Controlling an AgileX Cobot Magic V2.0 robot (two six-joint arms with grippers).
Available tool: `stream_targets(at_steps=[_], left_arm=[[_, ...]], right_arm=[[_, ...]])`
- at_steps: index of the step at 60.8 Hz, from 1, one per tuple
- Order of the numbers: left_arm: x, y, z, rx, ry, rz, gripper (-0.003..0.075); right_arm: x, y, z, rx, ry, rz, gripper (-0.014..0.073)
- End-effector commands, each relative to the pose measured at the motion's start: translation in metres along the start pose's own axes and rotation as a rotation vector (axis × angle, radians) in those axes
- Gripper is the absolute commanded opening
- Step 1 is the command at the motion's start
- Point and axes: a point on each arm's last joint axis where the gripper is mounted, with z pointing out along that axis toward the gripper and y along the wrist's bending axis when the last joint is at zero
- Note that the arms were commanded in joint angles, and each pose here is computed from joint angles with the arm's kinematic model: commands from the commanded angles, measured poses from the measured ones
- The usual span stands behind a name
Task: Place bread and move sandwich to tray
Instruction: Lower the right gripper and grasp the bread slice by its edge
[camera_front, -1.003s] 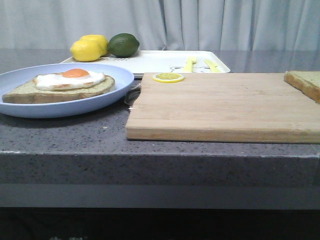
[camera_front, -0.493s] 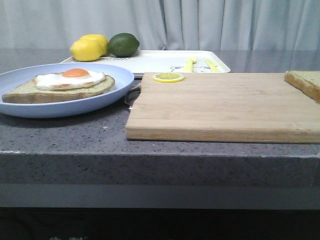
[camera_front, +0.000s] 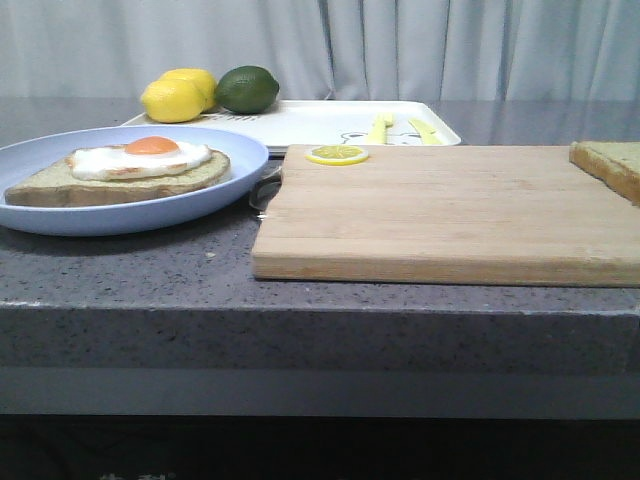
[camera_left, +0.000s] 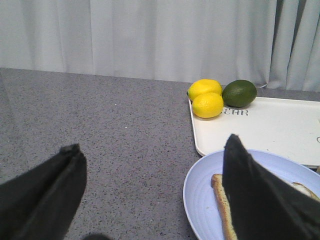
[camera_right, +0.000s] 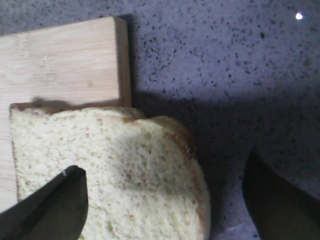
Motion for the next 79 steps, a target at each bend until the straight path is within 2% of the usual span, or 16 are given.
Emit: stream_targets(at_steps=[1,19,40,54,56,61,69,73,79], left_arm=[[-0.020,-0.001,-0.001,0.003,-0.115,-0.007,0.0557],[-0.020,-0.001,-0.001,0.003,-0.115,-0.007,0.0557],[-0.020,-0.001,-0.001,0.003,-0.115,-0.007,0.0557],[-0.020,-0.001,-0.001,0.003,-0.115,-0.007,0.0557],[-0.020,-0.001,-0.001,0.003,-0.115,-0.007,0.0557],[-0.020,-0.001,-0.001,0.003,-0.115,-0.007,0.0557],[-0.020,-0.001,-0.001,0.003,-0.115,-0.007,0.0557],[-0.020,-0.001,-0.001,0.003,-0.115,-0.007,0.0557],[-0.020,-0.001,-0.001,0.003,-0.115,-0.007,0.0557]], right_arm=[[0.002,0.011,-0.015,-0.061,0.020,-0.034,0.0636],[0.003,0.008,-0.008,-0.087,0.061,-0.023,0.0636],[0.001,0.026,0.000,-0.118,0.076,-0.059,0.0636],[0.001,0.027,0.000,-0.118,0.078,-0.055,0.0621],[0.001,0.027,0.000,-0.118,0.078,-0.050,0.0597],[0.001,0.027,0.000,-0.116,0.079,-0.042,0.0474],[0.001,0.026,0.000,-0.115,0.079,-0.042,0.0164],[0.002,0.027,0.000,-0.115,0.078,-0.042,0.0050],[0.002,0.028,-0.002,-0.113,0.073,-0.037,-0.0048]])
